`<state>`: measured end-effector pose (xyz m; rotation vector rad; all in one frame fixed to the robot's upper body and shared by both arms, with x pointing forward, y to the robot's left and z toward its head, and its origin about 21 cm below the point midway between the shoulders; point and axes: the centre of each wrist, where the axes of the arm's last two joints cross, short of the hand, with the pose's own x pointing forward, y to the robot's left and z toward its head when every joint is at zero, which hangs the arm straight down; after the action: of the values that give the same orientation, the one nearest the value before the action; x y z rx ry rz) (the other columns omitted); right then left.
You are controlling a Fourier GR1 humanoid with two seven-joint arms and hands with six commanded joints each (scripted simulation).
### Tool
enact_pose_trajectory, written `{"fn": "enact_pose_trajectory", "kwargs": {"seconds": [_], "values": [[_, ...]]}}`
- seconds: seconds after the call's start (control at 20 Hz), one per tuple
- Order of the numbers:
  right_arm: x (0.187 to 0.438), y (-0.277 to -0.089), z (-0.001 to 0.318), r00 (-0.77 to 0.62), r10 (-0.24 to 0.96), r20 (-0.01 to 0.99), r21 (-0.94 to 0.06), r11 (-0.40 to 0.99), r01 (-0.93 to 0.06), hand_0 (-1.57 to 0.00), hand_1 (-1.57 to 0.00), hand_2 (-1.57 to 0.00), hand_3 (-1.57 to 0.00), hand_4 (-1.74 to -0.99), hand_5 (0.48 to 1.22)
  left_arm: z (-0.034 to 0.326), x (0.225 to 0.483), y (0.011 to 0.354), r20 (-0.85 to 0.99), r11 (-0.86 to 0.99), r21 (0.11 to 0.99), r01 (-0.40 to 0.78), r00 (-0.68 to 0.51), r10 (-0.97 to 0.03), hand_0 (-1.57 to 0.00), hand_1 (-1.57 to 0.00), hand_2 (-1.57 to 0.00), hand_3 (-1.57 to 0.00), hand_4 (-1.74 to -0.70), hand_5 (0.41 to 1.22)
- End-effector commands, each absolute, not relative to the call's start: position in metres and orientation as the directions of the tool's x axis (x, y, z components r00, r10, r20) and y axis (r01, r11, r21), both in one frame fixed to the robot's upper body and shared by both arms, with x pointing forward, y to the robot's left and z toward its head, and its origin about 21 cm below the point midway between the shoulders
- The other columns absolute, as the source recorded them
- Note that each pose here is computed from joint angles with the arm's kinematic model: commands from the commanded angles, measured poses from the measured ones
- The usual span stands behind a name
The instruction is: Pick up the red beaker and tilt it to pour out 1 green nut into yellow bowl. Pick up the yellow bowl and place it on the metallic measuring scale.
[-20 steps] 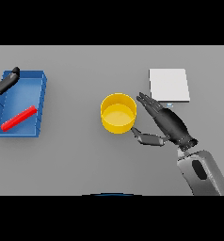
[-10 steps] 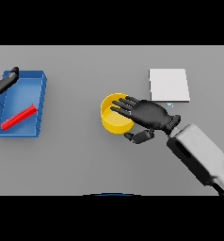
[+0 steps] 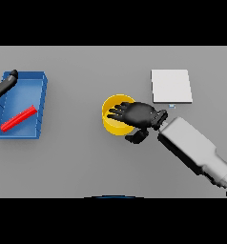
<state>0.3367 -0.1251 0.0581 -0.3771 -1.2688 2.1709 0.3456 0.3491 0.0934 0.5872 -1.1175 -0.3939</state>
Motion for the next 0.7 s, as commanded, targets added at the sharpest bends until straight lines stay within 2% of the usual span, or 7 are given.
{"fn": "enact_pose_trajectory", "kwargs": {"seconds": [0.0, 0.3, 0.4, 0.45, 0.5, 0.55, 0.65], "values": [[0.34, -0.122, 0.058, -0.784, 0.62, 0.032, -0.853, -0.392, -0.345, 0.0, 0.0, 0.0, 0.0, -1.266, 0.72, 0.095, 0.347, 0.351, 0.72, 0.784, 0.621, 0.0, 0.395, -0.57, 0.0, 0.0, 0.0, 0.0, -0.72, 0.684], [0.345, -0.115, 0.053, -0.773, 0.632, 0.05, -0.824, -0.411, -0.389, 0.0, 0.0, 0.0, 0.0, -1.305, 0.763, 0.099, 0.344, 0.35, 0.733, 0.791, 0.611, 0.0, 0.375, -0.567, 0.0, 0.0, 0.0, 0.0, -0.72, 0.686], [0.345, -0.113, 0.051, -0.755, 0.653, 0.063, -0.815, -0.403, -0.417, 0.0, -0.02, -0.02, -0.04, -1.336, 0.81, 0.099, 0.342, 0.351, 0.726, 0.787, 0.617, 0.002, 0.386, -0.57, 0.0, 0.0, 0.0, 0.0, -0.71, 0.686], [0.345, -0.114, 0.051, -0.753, 0.655, 0.068, -0.811, -0.403, -0.424, -0.11, -0.1, -0.09, -0.1, -1.36, 0.842, 0.098, 0.341, 0.353, 0.724, 0.784, 0.62, 0.0, 0.384, -0.573, 0.0, 0.0, 0.0, 0.0, -0.71, 0.689], [0.346, -0.113, 0.052, -0.757, 0.651, 0.06, -0.811, -0.41, -0.417, -0.29, -0.24, -0.18, -0.17, -1.387, 0.873, 0.096, 0.341, 0.353, 0.728, 0.787, 0.617, 0.0, 0.38, -0.571, 0.0, 0.0, 0.0, 0.0, -0.71, 0.691], [0.343, -0.113, 0.047, -0.764, 0.644, 0.05, -0.808, -0.424, -0.41, -0.54, -0.47, -0.31, -0.26, -1.42, 0.943, 0.094, 0.339, 0.354, 0.73, 0.789, 0.614, 0.004, 0.376, -0.57, 0.0, 0.0, 0.0, 0.0, -0.72, 0.692], [0.344, -0.115, 0.048, -0.779, 0.624, 0.069, -0.807, -0.423, -0.411, -0.91, -0.87, -0.69, -0.46, -1.512, 1.043, 0.098, 0.344, 0.354, 0.727, 0.784, 0.62, -0.004, 0.378, -0.573, 0.0, 0.0, 0.0, 0.0, -0.72, 0.692]]}}
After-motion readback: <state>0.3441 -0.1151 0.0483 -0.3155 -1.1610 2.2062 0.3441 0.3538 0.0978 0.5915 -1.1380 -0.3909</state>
